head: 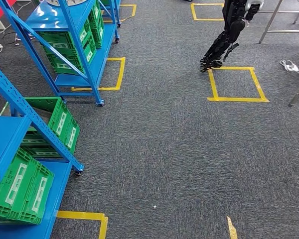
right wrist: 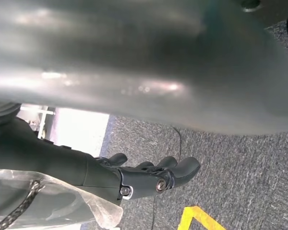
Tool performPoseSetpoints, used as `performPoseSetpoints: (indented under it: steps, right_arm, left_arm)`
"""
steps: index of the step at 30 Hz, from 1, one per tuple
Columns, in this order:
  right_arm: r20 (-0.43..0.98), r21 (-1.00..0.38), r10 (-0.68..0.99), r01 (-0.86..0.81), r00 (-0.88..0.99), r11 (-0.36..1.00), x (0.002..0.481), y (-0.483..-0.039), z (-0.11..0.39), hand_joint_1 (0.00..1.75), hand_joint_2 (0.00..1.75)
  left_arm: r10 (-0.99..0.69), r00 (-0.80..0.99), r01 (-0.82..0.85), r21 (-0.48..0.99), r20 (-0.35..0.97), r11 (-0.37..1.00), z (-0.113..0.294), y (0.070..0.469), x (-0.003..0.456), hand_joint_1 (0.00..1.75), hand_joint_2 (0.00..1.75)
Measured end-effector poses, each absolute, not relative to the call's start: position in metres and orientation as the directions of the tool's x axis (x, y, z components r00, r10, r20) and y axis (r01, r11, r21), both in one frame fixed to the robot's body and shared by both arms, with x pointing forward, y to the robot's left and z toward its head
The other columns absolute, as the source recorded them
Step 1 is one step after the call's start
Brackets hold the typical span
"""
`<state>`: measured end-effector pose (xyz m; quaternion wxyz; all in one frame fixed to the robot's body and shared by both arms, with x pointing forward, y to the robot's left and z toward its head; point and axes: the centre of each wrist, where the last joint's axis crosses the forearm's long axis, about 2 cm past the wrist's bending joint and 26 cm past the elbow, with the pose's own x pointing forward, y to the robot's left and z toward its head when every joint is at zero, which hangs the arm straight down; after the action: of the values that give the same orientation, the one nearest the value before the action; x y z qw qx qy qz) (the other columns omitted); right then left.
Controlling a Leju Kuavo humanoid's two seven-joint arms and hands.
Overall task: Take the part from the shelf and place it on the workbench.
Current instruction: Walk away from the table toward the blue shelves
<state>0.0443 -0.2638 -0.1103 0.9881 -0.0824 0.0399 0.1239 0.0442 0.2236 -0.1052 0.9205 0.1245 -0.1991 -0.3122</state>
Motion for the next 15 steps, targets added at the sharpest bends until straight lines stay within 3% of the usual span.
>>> performPoseSetpoints:
  steps: [15]
  right_arm:
    - [-0.107, -0.156, 0.234, -0.249, 0.966, 0.956, 0.0441, -0.2645, -0.1103, 0.00, 0.00]
  left_arm:
    - [-0.646, 0.711, 0.541, 0.370, 0.278, 0.755, -0.1048, 0.2223, 0.0450, 0.00, 0.00]
